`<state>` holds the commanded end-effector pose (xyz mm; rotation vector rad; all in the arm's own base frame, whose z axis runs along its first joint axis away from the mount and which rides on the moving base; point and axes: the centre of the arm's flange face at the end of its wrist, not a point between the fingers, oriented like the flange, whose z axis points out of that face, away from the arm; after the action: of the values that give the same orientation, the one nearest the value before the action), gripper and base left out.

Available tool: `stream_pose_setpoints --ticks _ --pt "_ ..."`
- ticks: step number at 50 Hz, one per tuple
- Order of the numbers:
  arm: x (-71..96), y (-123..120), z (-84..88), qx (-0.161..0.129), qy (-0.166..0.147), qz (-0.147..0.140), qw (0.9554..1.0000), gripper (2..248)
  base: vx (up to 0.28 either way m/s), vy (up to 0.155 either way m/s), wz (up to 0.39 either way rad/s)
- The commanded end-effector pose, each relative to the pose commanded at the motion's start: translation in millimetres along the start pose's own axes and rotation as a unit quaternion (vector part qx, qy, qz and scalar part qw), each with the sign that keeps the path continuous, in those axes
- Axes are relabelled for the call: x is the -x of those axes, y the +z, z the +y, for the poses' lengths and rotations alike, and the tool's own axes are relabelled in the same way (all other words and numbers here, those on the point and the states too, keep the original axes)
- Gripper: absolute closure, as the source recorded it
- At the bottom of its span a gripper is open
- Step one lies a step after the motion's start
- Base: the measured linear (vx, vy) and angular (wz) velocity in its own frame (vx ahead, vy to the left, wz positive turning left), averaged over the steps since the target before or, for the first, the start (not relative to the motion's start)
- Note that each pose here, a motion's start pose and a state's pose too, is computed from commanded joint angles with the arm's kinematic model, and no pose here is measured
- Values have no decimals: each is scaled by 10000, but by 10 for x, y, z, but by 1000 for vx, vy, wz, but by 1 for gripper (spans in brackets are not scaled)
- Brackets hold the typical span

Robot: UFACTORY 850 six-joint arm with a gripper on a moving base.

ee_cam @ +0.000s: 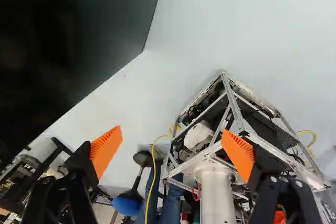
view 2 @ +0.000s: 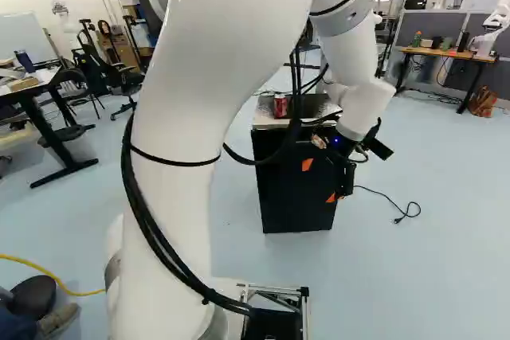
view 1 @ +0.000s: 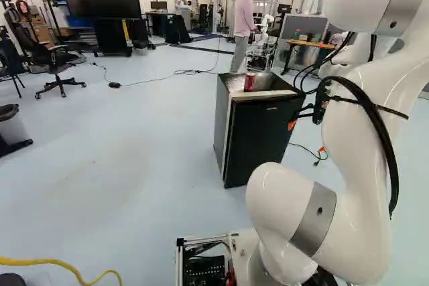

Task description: Grab a drink from the fridge

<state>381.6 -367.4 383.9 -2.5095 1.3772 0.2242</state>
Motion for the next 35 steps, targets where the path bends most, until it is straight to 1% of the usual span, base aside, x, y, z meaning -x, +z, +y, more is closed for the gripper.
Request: stream_pose_setpoints --ticks 35 --pt "469 250 -395 207 -496 -19 9986 3 0 0 0"
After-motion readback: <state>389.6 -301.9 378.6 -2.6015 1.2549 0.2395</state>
